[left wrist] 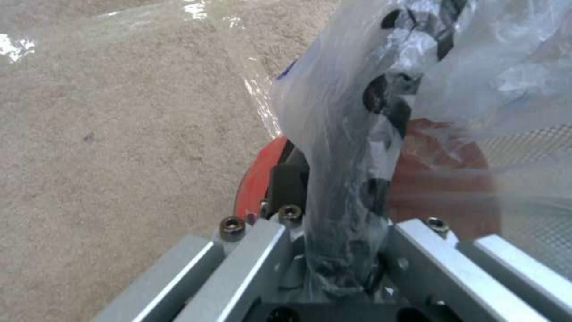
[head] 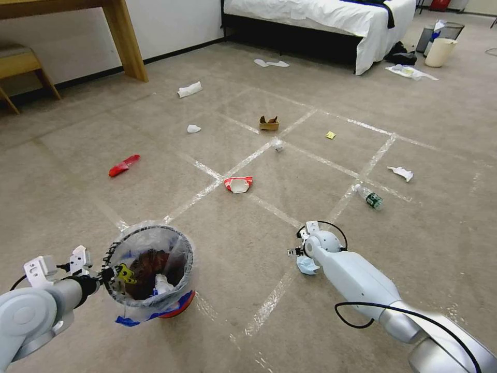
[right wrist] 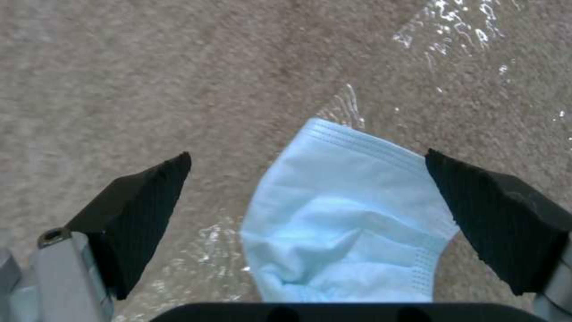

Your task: Pick up the trash bin and place the garbage on the floor into it.

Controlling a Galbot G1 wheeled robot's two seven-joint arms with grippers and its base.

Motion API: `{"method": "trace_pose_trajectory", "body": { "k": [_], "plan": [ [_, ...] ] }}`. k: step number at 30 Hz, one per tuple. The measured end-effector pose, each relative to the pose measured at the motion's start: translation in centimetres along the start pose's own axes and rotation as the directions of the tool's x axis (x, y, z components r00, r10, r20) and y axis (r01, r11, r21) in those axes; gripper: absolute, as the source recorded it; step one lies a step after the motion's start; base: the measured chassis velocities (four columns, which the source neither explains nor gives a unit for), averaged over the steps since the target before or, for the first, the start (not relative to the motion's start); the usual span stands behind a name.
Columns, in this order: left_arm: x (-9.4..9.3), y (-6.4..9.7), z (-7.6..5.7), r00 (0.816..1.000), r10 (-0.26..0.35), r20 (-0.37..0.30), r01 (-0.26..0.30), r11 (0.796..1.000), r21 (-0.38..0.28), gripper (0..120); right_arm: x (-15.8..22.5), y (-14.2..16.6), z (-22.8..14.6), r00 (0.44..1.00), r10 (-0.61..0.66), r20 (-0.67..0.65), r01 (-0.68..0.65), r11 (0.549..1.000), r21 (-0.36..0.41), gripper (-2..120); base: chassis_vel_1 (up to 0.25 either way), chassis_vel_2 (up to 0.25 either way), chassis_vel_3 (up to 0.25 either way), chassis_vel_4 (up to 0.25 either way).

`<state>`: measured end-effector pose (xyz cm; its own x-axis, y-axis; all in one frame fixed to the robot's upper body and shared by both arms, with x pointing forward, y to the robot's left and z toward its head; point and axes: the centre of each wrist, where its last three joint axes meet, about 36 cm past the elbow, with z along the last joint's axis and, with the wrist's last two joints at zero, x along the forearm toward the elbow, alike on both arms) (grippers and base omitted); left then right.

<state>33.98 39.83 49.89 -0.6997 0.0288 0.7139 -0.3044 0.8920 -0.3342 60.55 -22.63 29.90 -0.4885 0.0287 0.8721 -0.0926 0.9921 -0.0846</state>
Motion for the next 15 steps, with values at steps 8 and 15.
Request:
{"method": "trace_pose_trajectory", "body": {
  "k": [8, 15],
  "plan": [
    [0.1, 0.0, 0.0, 1.000, 0.003, 0.002, -0.003, 1.000, -0.003, 1, -0.3, -1.7, 0.8, 1.000, 0.031, 0.001, -0.030, 0.999, -0.021, 100, 0.000, 0.000, 0.000, 0.000],
    [0.2, -0.1, 0.0, 1.000, 0.008, 0.002, -0.008, 1.000, -0.003, 1, 0.0, -2.2, 0.7, 0.998, 0.061, -0.010, -0.062, 0.997, -0.042, 100, 0.000, 0.000, 0.000, 0.000]
  ]
}}
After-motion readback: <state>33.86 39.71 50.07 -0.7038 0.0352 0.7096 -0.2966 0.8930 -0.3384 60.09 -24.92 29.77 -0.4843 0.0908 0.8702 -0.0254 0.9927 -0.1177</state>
